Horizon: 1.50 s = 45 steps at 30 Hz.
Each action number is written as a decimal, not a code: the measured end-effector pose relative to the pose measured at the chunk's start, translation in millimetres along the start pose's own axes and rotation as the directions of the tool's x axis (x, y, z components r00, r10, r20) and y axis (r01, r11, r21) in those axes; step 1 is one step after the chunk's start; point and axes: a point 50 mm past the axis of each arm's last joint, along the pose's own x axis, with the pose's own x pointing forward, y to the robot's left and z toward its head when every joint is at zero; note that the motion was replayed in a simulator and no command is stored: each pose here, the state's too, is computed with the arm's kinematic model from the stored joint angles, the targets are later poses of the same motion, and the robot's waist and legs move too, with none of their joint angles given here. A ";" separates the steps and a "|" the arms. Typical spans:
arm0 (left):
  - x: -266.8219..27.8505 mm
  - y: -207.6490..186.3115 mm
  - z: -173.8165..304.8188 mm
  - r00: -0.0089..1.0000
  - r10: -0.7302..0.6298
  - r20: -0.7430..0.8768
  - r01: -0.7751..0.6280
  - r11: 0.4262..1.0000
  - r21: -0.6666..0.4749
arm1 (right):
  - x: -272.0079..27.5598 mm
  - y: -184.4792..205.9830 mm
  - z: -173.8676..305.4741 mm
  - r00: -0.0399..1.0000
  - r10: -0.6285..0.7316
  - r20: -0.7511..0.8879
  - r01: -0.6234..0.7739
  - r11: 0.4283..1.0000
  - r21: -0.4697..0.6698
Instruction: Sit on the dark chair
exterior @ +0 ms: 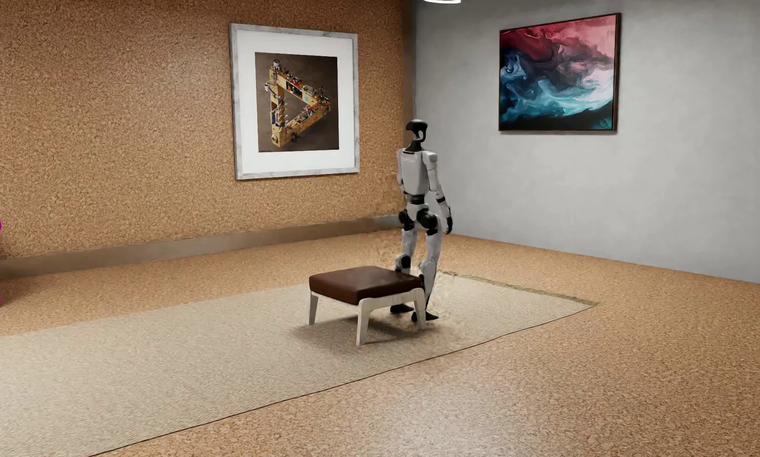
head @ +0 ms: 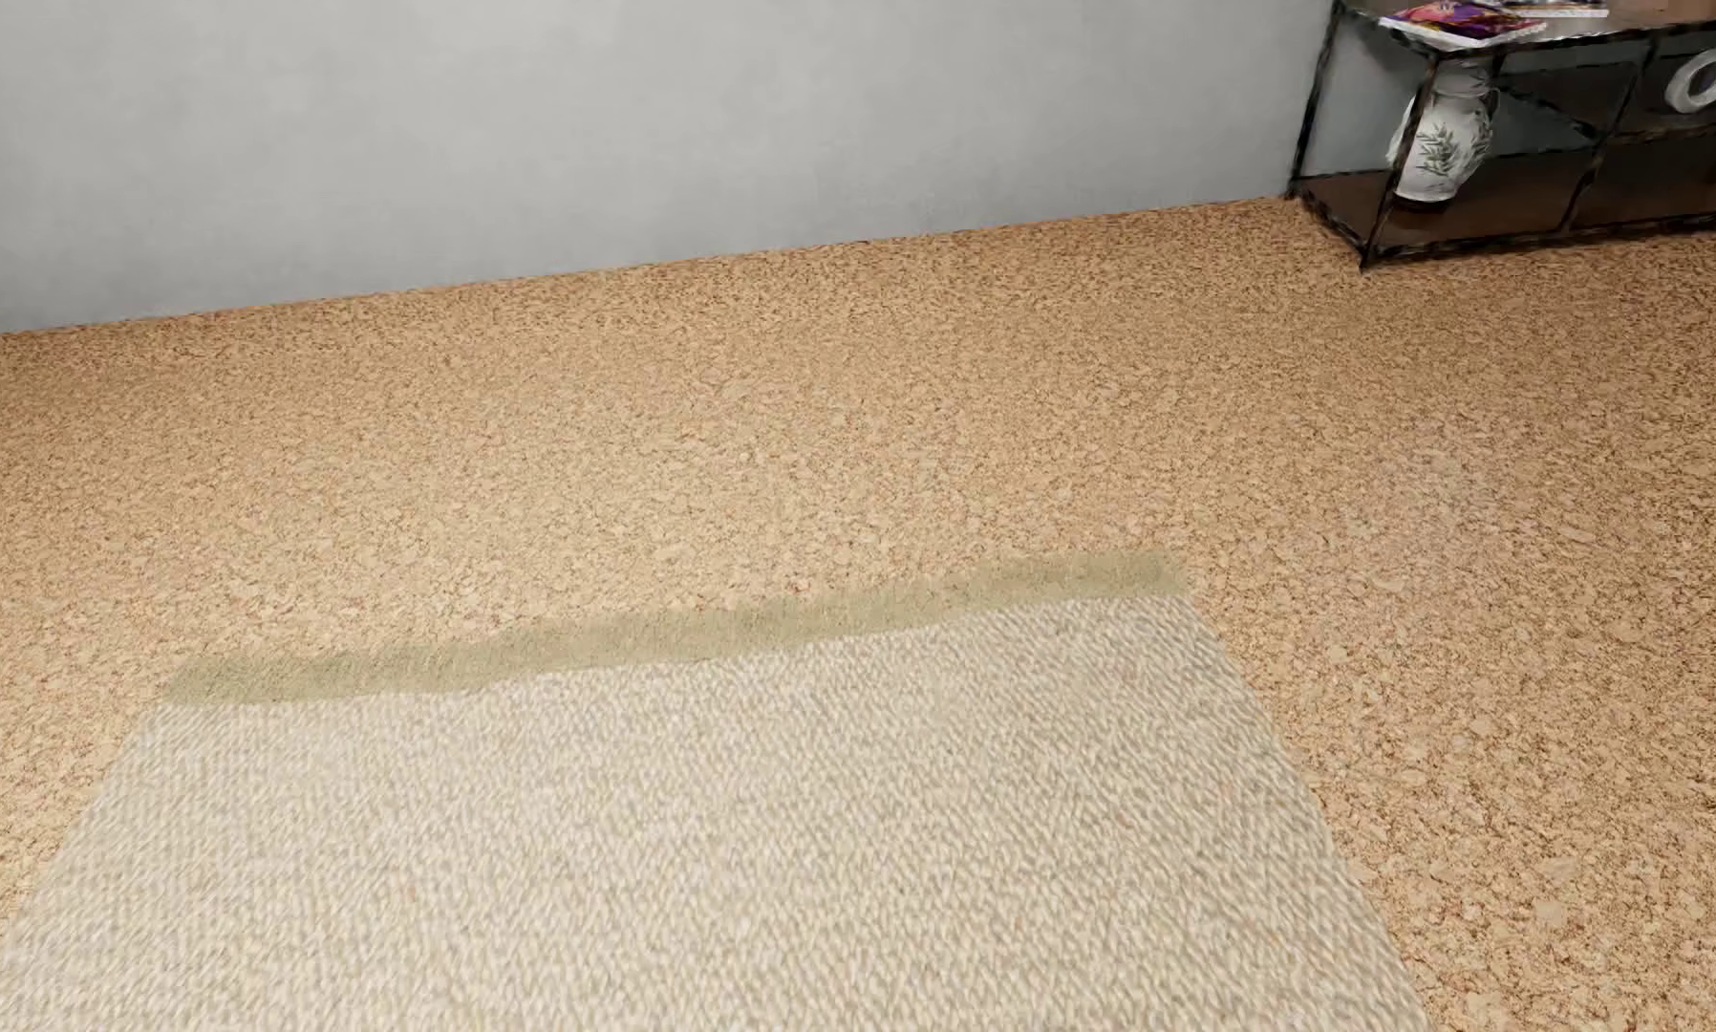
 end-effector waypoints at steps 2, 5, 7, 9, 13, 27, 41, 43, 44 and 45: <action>-1.9 13.0 6.6 0.999 0.044 0.014 -0.045 0.998 0.045 | -3.8 -25.1 -2.4 0.999 -0.045 -0.019 0.044 0.998 -0.044; -12.5 44.0 9.1 0.999 0.042 0.018 -0.044 0.985 0.167 | -14.0 -58.1 -9.2 0.998 -0.068 -0.006 0.066 0.980 -0.187; -17.5 58.2 -2.9 0.991 0.130 -0.018 -0.126 0.979 0.161 | -18.7 -69.6 -28.6 0.986 -0.141 -0.086 0.127 0.981 -0.149; -21.4 64.8 -24.6 0.963 0.249 -0.100 -0.243 0.967 0.071 | -22.7 -73.3 -48.2 0.960 -0.218 -0.175 0.205 0.975 -0.085; -25.1 61.0 -44.4 0.943 0.285 -0.174 -0.287 0.958 0.013 | -24.6 -66.1 -59.2 0.953 -0.221 -0.209 0.212 0.975 -0.067; -2.2 29.9 27.5 0.998 0.056 0.039 -0.061 0.990 0.125 | -1.2 -36.2 30.4 0.998 0.026 0.060 -0.013 0.976 -0.216; -64.9 65.1 244.2 0.796 -0.066 0.602 -0.456 0.588 0.668 | -49.0 -82.2 235.6 0.843 0.148 0.517 0.400 0.470 -0.787; -94.1 62.5 273.2 0.709 -0.145 0.690 -0.562 0.474 0.678 | -66.1 -85.7 261.2 0.789 0.168 0.591 0.514 0.346 -0.785; -111.9 60.9 285.9 0.646 -0.183 0.741 -0.625 0.431 0.651 | -78.2 -86.7 274.2 0.751 0.195 0.631 0.574 0.281 -0.769; -129.8 58.2 297.6 0.580 -0.223 0.784 -0.682 0.393 0.617 | -91.3 -89.5 286.1 0.703 0.210 0.679 0.638 0.235 -0.733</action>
